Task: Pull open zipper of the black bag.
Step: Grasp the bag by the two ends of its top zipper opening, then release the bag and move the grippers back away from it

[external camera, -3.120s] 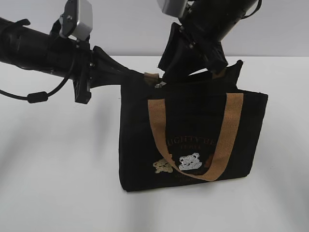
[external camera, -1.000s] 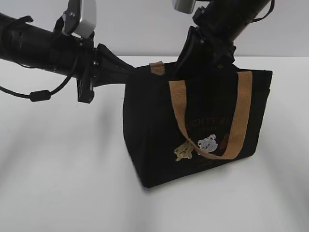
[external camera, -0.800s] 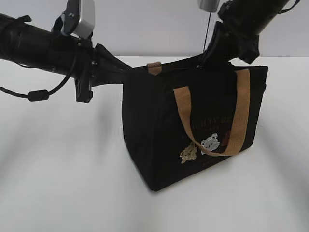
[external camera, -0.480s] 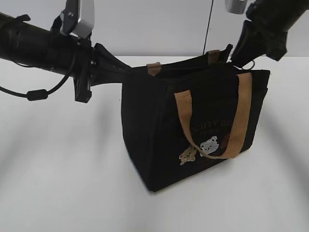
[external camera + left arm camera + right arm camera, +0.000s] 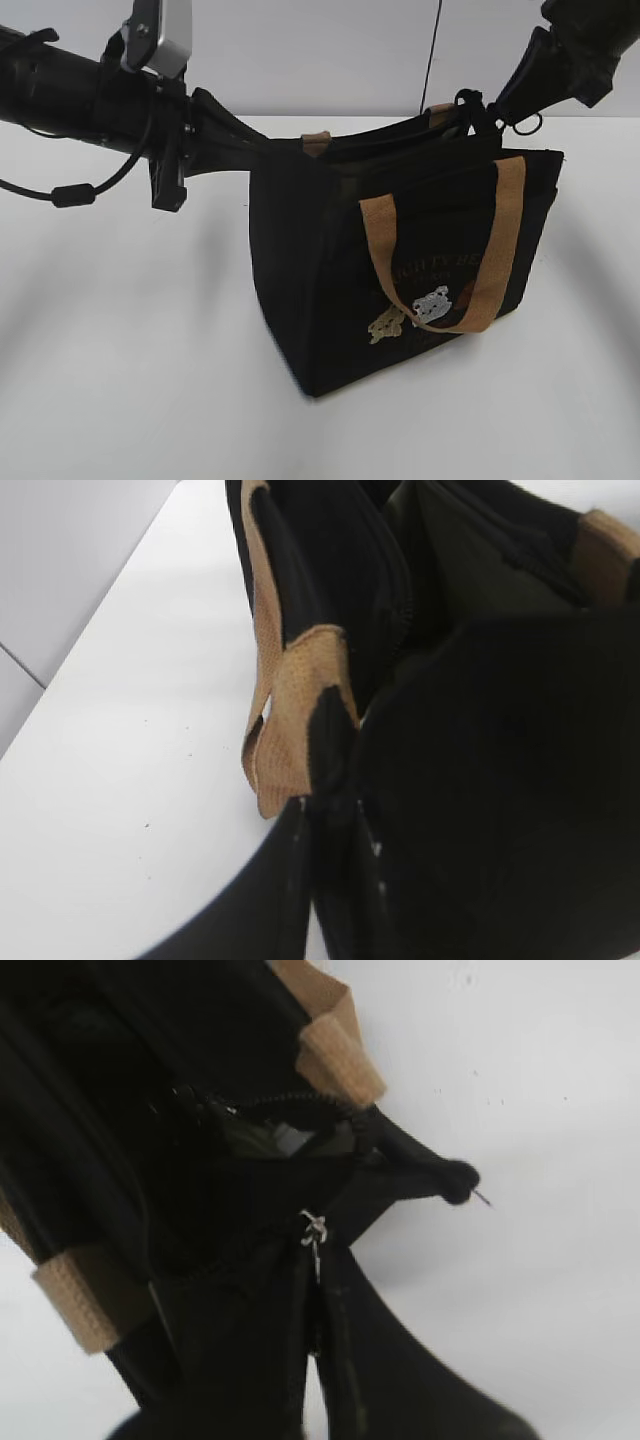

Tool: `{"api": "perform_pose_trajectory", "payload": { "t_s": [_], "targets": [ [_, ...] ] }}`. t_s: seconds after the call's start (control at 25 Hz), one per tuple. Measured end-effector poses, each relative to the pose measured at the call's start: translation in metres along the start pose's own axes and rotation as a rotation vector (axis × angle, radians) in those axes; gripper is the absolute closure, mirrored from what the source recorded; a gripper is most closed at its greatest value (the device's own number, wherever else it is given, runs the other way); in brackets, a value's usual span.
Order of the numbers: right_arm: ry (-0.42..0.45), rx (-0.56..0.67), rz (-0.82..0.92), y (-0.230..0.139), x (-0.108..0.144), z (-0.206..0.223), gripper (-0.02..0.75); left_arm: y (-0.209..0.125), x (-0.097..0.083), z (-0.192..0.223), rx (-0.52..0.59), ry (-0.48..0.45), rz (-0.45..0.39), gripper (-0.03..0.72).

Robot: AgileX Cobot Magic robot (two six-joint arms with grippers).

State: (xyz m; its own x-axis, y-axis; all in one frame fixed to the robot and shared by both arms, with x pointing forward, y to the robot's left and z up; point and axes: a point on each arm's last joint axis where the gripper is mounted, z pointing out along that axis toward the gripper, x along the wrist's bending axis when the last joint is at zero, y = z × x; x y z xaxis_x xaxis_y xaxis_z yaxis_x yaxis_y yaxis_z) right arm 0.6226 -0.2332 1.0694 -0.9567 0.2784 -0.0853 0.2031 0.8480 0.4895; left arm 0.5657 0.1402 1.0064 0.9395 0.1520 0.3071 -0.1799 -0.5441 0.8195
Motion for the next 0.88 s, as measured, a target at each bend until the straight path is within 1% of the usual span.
{"api": "perform_pose_trajectory", "payload": {
  "t_s": [0.04,0.08,0.12,0.2,0.28,0.36,0.4,0.52,0.64,0.68,0.76,0.84,0.88],
  "targets": [
    [-0.001,-0.008,0.001,0.001,0.001,-0.001,0.725,0.0,0.0,0.0,-0.001,0.001,-0.003,0.629],
    [-0.005,-0.011,0.002,0.002,0.001,-0.003,0.689,0.0,0.0,0.0,0.002,0.004,-0.014,0.613],
    [-0.011,-0.015,0.007,0.003,0.002,-0.006,0.647,-0.001,0.001,0.0,0.006,0.011,-0.035,0.583],
    [-0.028,-0.024,0.033,0.006,0.005,-0.014,0.529,0.0,0.002,0.0,0.01,0.022,-0.079,0.48],
    [-0.051,-0.037,0.066,0.01,0.01,-0.025,0.455,0.001,0.003,-0.002,0.006,0.032,-0.131,0.341],
    [-0.079,-0.052,0.083,0.015,0.015,-0.038,0.423,0.006,0.004,-0.007,0.0,0.047,-0.173,0.253],
    [-0.093,-0.06,0.095,0.017,0.018,-0.045,0.416,0.011,0.004,-0.011,-0.008,0.059,-0.192,0.23],
    [-0.131,-0.082,0.144,0.023,0.027,-0.063,0.409,0.027,0.006,-0.028,-0.011,0.128,-0.248,0.202],
    [-0.176,-0.078,0.232,0.025,0.036,-0.08,0.405,0.043,0.006,-0.05,0.022,0.22,-0.299,0.197],
    [-0.193,-0.073,0.274,0.024,0.038,-0.085,0.405,0.049,0.005,-0.058,0.033,0.237,-0.317,0.196],
    [-0.234,-0.045,0.355,0.022,0.041,-0.093,0.404,0.057,0.004,-0.072,0.092,0.276,-0.346,0.197],
    [-0.289,-0.001,0.432,0.017,0.043,-0.101,0.404,0.066,0.005,-0.087,0.159,0.304,-0.42,0.214],
    [-0.324,0.029,0.453,0.014,0.044,-0.105,0.404,0.067,0.005,-0.092,0.217,0.311,-0.429,0.224]
  ]
}}
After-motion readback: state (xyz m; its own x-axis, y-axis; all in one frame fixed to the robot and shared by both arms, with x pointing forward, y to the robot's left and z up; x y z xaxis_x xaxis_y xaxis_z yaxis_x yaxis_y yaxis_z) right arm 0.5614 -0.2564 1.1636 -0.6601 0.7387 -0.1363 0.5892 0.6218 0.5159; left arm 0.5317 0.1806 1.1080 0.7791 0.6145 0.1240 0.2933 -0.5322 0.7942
